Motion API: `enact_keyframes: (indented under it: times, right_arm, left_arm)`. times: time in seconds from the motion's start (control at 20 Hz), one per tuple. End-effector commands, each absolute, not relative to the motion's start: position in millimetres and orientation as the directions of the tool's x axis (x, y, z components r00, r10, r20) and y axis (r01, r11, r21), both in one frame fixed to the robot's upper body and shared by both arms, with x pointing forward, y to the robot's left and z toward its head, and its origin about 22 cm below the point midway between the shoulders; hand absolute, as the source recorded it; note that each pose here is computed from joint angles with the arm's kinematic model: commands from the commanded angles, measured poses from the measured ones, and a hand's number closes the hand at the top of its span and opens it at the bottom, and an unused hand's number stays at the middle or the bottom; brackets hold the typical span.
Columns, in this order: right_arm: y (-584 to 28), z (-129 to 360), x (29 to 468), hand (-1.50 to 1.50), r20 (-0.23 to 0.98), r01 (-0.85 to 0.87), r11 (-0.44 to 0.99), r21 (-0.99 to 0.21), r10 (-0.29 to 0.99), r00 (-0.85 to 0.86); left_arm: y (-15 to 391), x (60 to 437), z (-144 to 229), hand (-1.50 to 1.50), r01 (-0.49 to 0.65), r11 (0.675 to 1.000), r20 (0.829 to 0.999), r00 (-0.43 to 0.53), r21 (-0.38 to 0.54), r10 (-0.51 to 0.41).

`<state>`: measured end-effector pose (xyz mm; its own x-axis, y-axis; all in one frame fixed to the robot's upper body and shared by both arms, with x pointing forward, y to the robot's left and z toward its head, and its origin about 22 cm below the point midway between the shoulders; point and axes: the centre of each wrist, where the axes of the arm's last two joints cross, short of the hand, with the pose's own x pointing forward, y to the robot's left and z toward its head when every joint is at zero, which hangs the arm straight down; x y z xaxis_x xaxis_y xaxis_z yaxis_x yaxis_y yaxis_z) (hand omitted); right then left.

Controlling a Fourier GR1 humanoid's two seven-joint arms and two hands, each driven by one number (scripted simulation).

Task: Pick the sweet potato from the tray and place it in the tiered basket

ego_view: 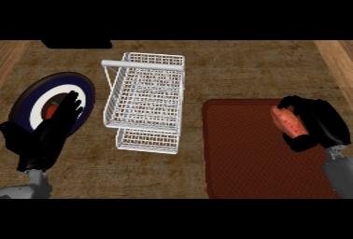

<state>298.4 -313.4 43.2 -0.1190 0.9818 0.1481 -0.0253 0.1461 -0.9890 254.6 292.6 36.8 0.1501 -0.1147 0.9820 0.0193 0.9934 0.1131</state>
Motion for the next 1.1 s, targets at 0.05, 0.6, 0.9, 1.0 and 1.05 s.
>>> enact_keyframes:
  times: [0.05, 0.6, 0.9, 1.0, 1.05]
  right_arm:
    - [-293.1, 82.4, 305.6, 1.50, 0.427, 0.155, 0.478, -0.865, 0.861, -0.275]
    - [-244.5, 166.8, 271.9, 1.50, 0.532, 0.100, 0.628, -0.772, 0.724, -0.438]
    - [-179.9, 219.6, 264.7, 1.50, 0.520, 0.037, 0.608, -0.793, 0.706, -0.481]
    - [-157.8, 226.9, 253.8, 1.50, 0.523, 0.032, 0.614, -0.788, 0.697, -0.492]
    - [-143.4, 234.7, 274.8, 1.50, 0.528, 0.043, 0.620, -0.783, 0.700, -0.481]
  left_arm:
    - [290.8, 254.4, 31.9, 0.00, -0.001, 0.994, 0.980, 0.164, 0.111, -0.109]
    - [284.4, 261.6, 23.0, 0.00, 0.014, 0.995, 0.984, 0.147, 0.101, -0.102]
    - [290.6, 251.8, 28.1, 0.00, 0.027, 0.996, 0.982, 0.166, 0.088, -0.092]
    - [278.1, 243.8, 12.8, 0.00, 0.044, 0.994, 0.980, 0.170, 0.096, -0.102]
    - [297.7, 257.5, 49.5, 0.00, 0.042, 0.994, 0.984, 0.147, 0.099, -0.105]
